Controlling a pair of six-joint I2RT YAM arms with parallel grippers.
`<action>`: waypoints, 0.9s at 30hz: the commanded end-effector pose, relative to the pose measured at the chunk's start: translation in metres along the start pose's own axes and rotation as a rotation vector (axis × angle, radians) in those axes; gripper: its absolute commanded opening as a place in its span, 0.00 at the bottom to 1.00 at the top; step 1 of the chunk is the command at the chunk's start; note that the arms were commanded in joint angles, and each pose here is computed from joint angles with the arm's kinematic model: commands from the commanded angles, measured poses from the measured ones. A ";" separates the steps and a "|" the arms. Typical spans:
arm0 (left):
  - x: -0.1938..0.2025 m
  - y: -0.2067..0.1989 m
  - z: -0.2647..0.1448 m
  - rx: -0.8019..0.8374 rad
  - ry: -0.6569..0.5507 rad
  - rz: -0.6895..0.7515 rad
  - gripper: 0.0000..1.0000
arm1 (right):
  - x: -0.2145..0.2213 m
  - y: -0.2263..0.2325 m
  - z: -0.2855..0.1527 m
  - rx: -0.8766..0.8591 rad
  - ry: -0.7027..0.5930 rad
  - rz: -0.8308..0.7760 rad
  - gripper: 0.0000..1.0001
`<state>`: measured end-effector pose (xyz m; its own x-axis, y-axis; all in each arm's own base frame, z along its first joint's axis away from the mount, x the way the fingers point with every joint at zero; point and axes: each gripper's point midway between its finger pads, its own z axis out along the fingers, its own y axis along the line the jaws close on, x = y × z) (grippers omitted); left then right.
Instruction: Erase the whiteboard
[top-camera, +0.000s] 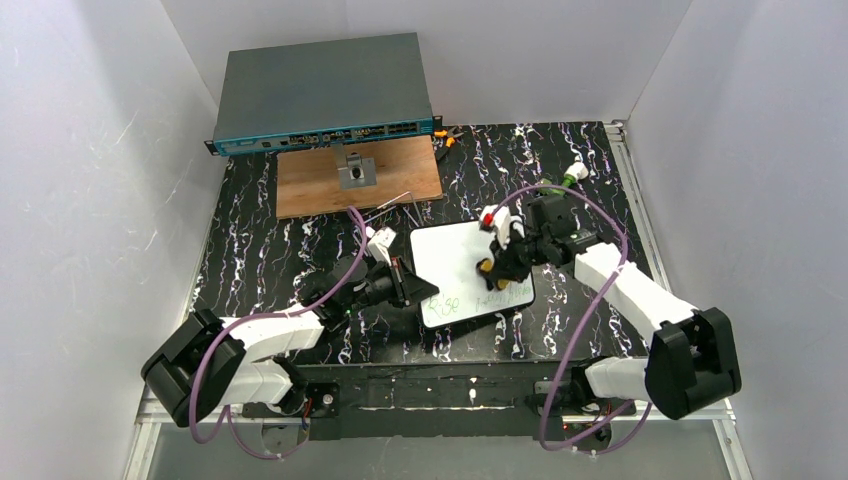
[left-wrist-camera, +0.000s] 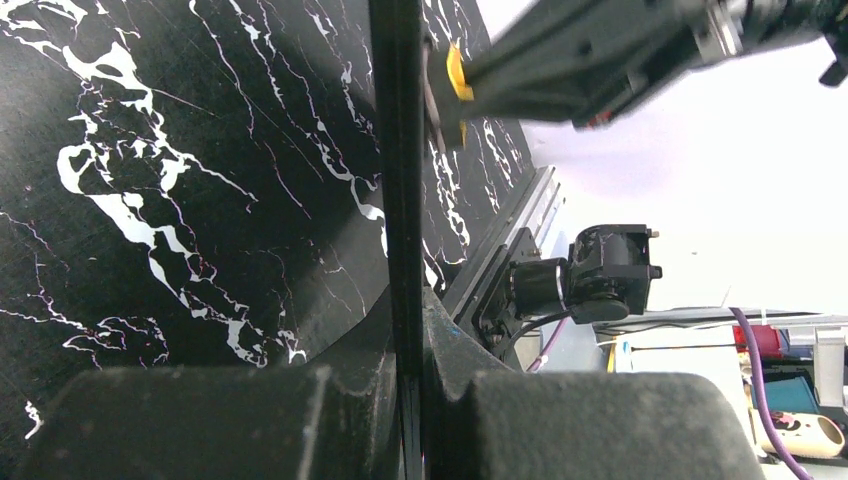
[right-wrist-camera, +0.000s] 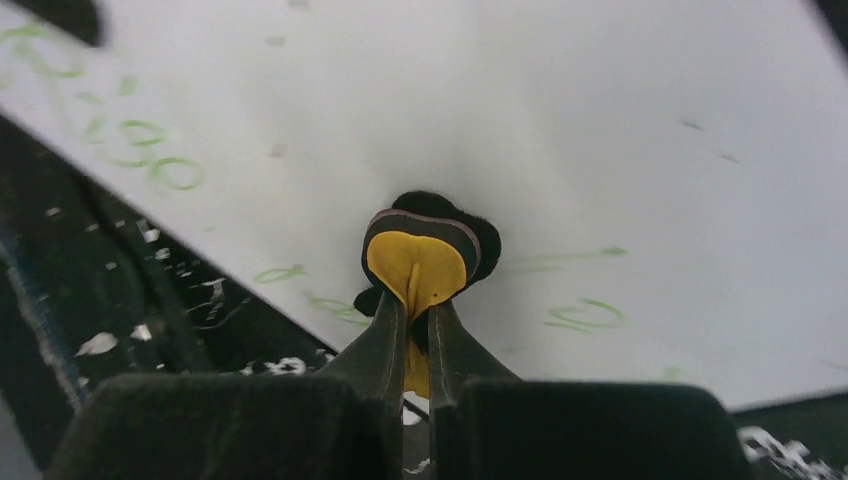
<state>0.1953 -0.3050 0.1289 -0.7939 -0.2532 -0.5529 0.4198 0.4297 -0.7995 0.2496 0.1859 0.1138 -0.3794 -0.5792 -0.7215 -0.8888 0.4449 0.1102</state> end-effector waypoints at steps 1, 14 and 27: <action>-0.024 -0.032 -0.003 0.110 -0.089 0.067 0.00 | -0.007 0.061 -0.003 -0.235 -0.059 -0.127 0.01; -0.023 -0.033 -0.005 0.118 -0.084 0.072 0.00 | -0.003 -0.028 -0.022 0.095 -0.079 0.052 0.01; -0.022 -0.031 -0.004 0.113 -0.086 0.071 0.00 | -0.003 0.025 -0.006 -0.101 -0.080 -0.068 0.01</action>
<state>0.1943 -0.3033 0.1298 -0.7891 -0.2528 -0.5599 0.4261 0.4312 -0.7953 0.2154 0.1957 0.1177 -0.3283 -0.5522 -0.7663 -0.9343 0.3094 0.1774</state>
